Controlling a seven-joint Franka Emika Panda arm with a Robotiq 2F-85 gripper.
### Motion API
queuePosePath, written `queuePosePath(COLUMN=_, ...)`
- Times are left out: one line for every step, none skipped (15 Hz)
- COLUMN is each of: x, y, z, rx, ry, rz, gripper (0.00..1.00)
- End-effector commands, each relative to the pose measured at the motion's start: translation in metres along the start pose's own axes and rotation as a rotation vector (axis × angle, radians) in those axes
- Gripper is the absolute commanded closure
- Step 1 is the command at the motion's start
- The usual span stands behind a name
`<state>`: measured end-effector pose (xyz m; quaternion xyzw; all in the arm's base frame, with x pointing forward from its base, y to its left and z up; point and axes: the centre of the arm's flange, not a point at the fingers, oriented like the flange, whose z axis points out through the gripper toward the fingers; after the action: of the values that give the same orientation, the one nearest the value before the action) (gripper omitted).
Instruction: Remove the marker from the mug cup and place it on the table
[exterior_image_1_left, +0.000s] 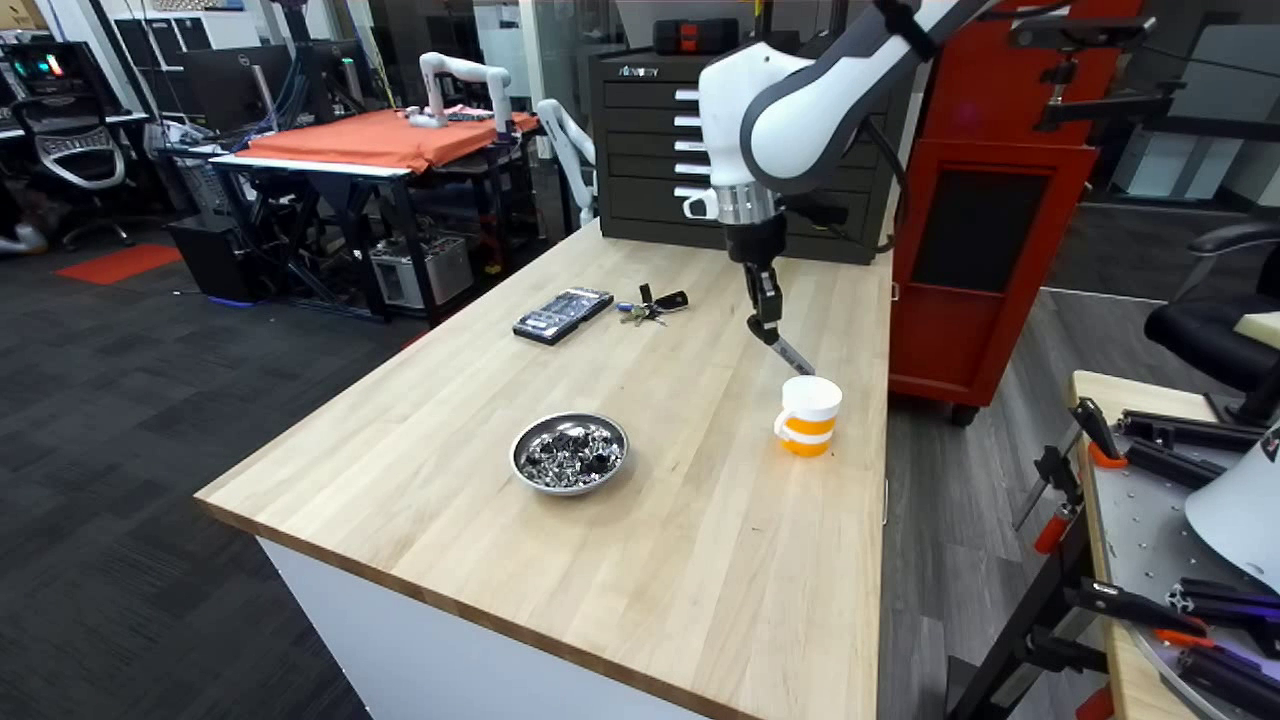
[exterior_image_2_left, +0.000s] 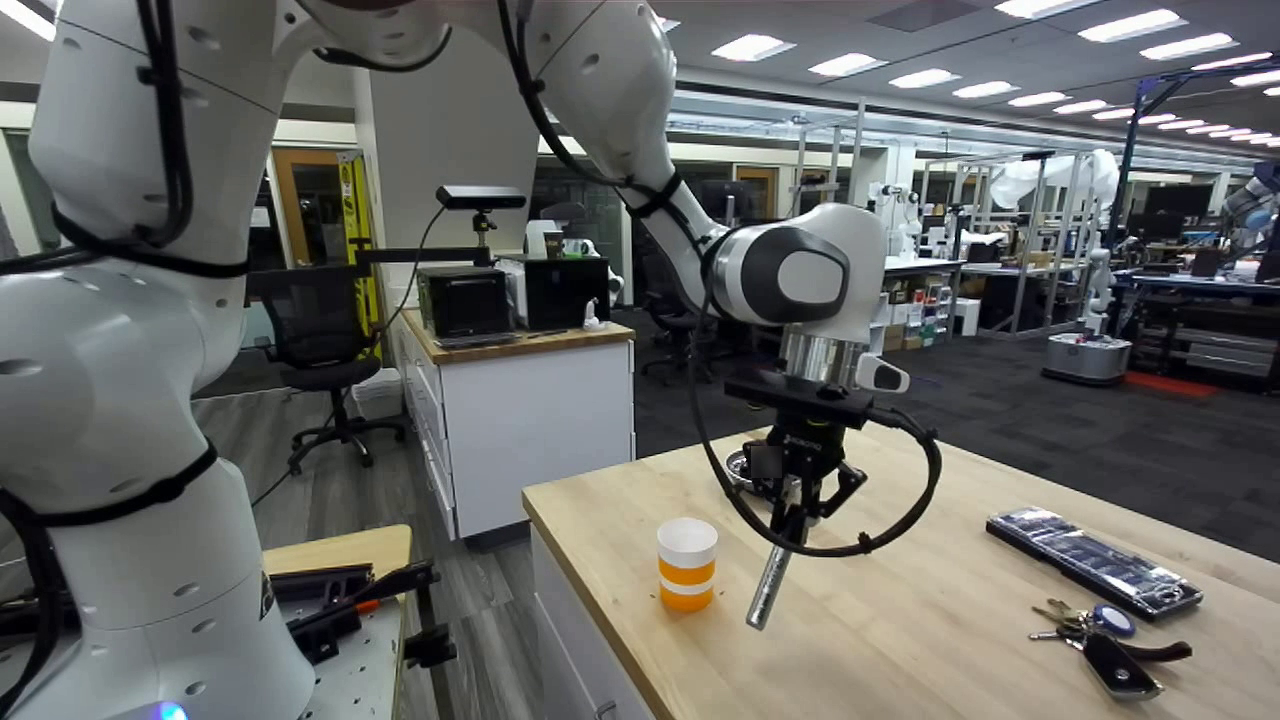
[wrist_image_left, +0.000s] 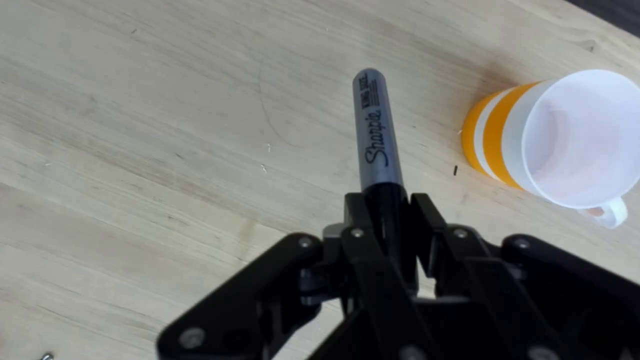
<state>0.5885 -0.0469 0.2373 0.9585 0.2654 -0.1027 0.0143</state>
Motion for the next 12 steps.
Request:
queuePosePath(x=0.015, y=0.017, z=0.018, rx=-0.026, ry=-0.018, rz=-0.062, gripper=0.49)
queuePosePath(x=0.017, y=0.018, z=0.021, rx=-0.027, ry=-0.024, rz=-0.069, gripper=0.49)
queuePosePath(x=0.017, y=0.019, z=0.023, rx=-0.032, ry=-0.024, rz=-0.074, gripper=0.43)
queuePosePath(x=0.018, y=0.019, z=0.023, rx=-0.032, ry=-0.022, rz=-0.079, gripper=0.38)
queuePosePath(x=0.018, y=0.018, z=0.021, rx=-0.036, ry=-0.015, rz=-0.081, gripper=0.3)
queuePosePath(x=0.017, y=0.017, z=0.018, rx=-0.042, ry=-0.008, rz=-0.082, gripper=0.24)
queuePosePath(x=0.016, y=0.016, z=0.014, rx=-0.048, ry=0.004, rz=-0.084, gripper=0.19)
queuePosePath(x=0.015, y=0.014, z=0.01, rx=-0.056, ry=0.014, rz=-0.079, gripper=0.12)
queuePosePath(x=0.013, y=0.012, z=0.005, rx=-0.064, ry=0.027, rz=-0.076, gripper=0.05)
queuePosePath(x=0.011, y=0.01, z=-0.001, rx=-0.067, ry=0.045, rz=-0.063, gripper=0.01)
queuePosePath(x=0.01, y=0.01, z=-0.006, rx=-0.071, ry=0.059, rz=-0.052, gripper=0.0)
queuePosePath(x=0.009, y=0.01, z=-0.01, rx=-0.071, ry=0.067, rz=-0.043, gripper=0.0)
